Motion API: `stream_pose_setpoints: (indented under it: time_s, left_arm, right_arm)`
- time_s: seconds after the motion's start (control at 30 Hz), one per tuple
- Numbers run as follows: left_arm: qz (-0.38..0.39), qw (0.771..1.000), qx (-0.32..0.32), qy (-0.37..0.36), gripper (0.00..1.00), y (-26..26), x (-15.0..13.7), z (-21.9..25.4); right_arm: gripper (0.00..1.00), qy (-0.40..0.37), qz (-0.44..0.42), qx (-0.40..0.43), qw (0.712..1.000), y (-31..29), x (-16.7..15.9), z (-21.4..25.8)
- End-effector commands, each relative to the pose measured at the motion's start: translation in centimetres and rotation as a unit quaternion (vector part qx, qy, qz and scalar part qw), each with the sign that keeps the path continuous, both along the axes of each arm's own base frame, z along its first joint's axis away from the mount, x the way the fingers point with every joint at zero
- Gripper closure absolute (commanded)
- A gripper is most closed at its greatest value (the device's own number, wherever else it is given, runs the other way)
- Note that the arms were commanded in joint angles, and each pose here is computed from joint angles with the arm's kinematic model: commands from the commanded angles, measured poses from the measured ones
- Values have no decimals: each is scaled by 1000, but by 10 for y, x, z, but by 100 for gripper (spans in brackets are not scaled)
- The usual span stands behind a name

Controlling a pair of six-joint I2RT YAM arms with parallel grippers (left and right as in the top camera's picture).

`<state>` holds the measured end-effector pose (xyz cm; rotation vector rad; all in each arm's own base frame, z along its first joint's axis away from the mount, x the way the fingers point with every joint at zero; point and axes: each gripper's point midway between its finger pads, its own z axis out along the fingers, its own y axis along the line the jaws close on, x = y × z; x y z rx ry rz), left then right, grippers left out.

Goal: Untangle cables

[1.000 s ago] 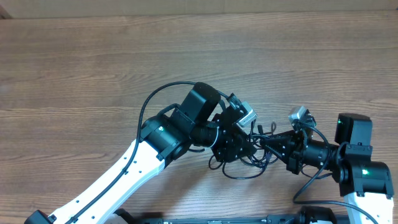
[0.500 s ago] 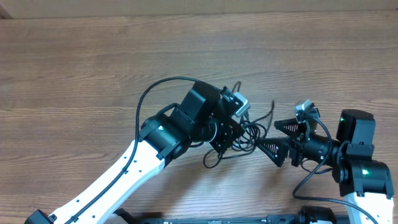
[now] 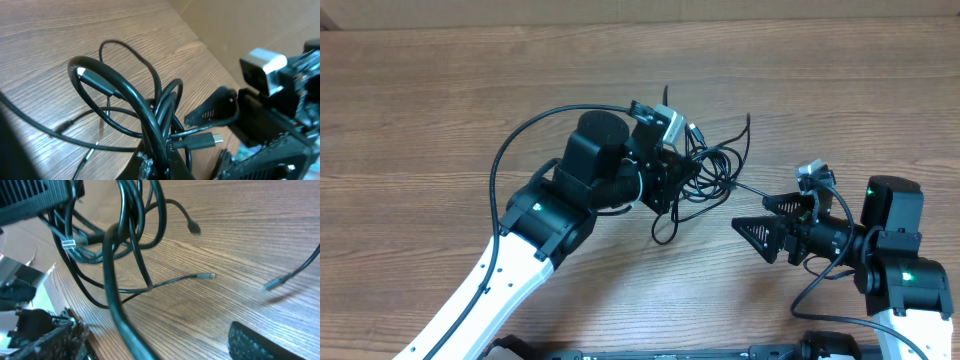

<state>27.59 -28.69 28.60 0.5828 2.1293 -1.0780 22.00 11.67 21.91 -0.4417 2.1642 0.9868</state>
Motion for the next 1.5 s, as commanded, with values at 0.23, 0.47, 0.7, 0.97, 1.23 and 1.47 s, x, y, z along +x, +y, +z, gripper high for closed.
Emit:
stream_pose_setpoints:
  time_s: [0.23,0.47,0.7,0.97,1.23,1.47]
  left_arm:
    - [-86,992,-97,-4,96,-13,-22,48]
    - [28,993,-107,45,96,22,19,44]
    - [54,984,-151,78,96,20,26,57]
    - [71,975,-194,84,96,20,33,76]
    - [143,969,-195,56,96,46,62,78]
    - [101,971,-202,75,96,40,50,79]
  right_arm:
    - [0,-20,18,22,999,6,-1,11]
    - [0,-19,18,22,999,6,-1,11]
    - [5,-38,43,47,997,12,-4,22]
    - [14,-79,106,105,986,26,-16,49]
    - [0,-71,105,107,986,26,-17,48]
    - [0,-80,107,105,985,26,-15,50]
